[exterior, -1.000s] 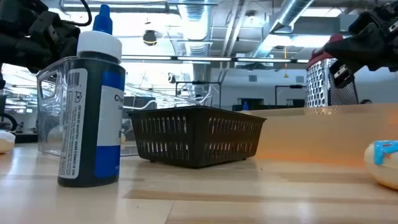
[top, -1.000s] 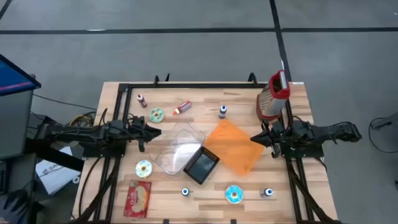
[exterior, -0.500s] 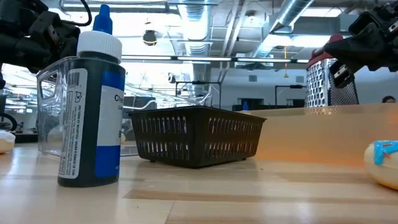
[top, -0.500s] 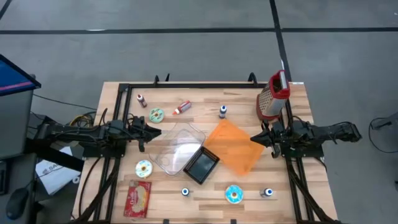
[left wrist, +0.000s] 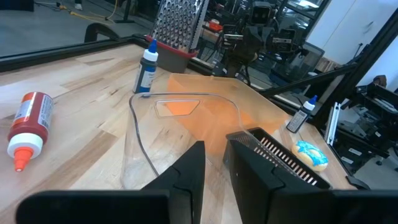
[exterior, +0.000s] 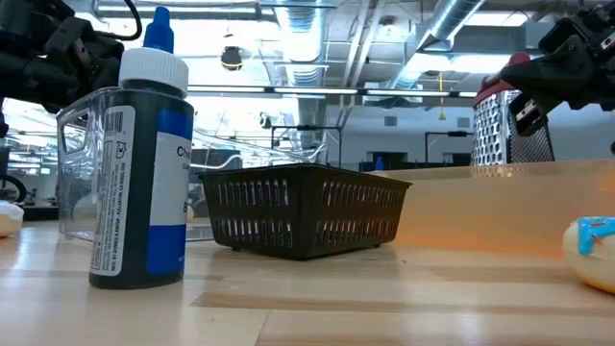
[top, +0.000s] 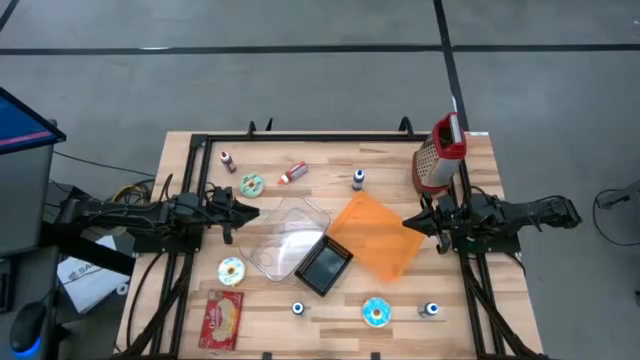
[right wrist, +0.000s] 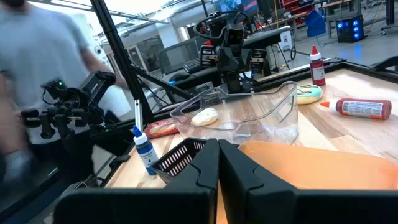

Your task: Pick & Place Food Item

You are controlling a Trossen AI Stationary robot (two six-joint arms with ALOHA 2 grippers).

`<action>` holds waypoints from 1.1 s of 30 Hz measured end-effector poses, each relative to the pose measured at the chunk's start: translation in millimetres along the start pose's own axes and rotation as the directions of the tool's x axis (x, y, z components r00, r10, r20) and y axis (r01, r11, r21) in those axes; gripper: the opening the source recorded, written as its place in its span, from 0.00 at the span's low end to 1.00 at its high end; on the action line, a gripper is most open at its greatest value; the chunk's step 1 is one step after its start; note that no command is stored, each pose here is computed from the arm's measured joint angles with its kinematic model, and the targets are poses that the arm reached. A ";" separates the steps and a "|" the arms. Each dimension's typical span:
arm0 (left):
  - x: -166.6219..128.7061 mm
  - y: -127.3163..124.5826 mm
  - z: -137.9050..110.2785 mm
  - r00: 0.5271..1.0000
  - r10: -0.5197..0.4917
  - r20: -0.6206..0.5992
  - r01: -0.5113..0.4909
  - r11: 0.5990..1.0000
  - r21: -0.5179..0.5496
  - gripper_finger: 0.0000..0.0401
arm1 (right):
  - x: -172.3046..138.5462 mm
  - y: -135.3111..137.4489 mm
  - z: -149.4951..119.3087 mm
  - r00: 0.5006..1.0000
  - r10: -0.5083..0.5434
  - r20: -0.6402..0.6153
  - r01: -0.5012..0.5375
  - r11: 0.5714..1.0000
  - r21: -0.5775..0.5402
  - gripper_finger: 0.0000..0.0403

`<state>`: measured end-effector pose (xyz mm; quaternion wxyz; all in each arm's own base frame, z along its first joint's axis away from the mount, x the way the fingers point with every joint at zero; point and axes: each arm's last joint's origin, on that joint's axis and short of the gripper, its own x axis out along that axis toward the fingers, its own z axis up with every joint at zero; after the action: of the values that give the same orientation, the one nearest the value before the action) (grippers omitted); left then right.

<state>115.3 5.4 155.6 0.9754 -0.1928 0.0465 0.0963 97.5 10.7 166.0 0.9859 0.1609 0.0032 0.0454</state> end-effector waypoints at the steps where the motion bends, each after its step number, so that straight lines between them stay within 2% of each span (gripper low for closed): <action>1: 0.0 0.0 0.1 1.000 0.000 0.001 0.000 1.000 0.000 0.17 | 0.0 0.0 0.1 1.000 0.000 0.000 0.000 1.000 0.000 0.00; 20: 0.0 0.0 0.1 1.000 0.002 0.002 -0.002 1.000 0.000 0.17 | 0.0 0.0 0.1 1.000 0.000 0.000 0.000 1.000 0.000 0.00; 22: 0.2 2.3 3.9 0.992 0.105 0.073 -0.105 0.994 -0.002 0.17 | 0.0 0.0 0.1 1.000 0.000 0.000 0.000 1.000 0.000 0.00; 24: -0.1 5.3 7.6 0.963 0.225 0.146 -0.224 0.974 -0.028 0.17 | 0.0 0.0 0.0 1.000 0.000 0.000 0.000 1.000 0.000 0.00; 25: -0.6 5.4 10.3 0.950 0.254 0.182 -0.248 0.967 -0.057 0.17 | 0.0 0.0 0.1 1.000 -0.001 0.000 0.001 1.000 0.000 0.00; 31: -1.8 2.1 20.4 0.927 0.243 0.285 -0.176 0.954 -0.241 0.17 | 0.0 0.0 0.0 1.000 -0.001 0.000 0.001 1.000 0.000 0.00; 33: -2.5 1.1 23.1 0.922 0.233 0.310 -0.120 0.931 -0.345 0.17 | 0.0 0.0 0.0 1.000 0.000 0.000 0.000 1.000 0.000 0.00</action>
<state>113.8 14.8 176.9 0.9112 -0.3228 -0.1245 0.2236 97.5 10.6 165.9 0.9859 0.1609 0.0034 0.0452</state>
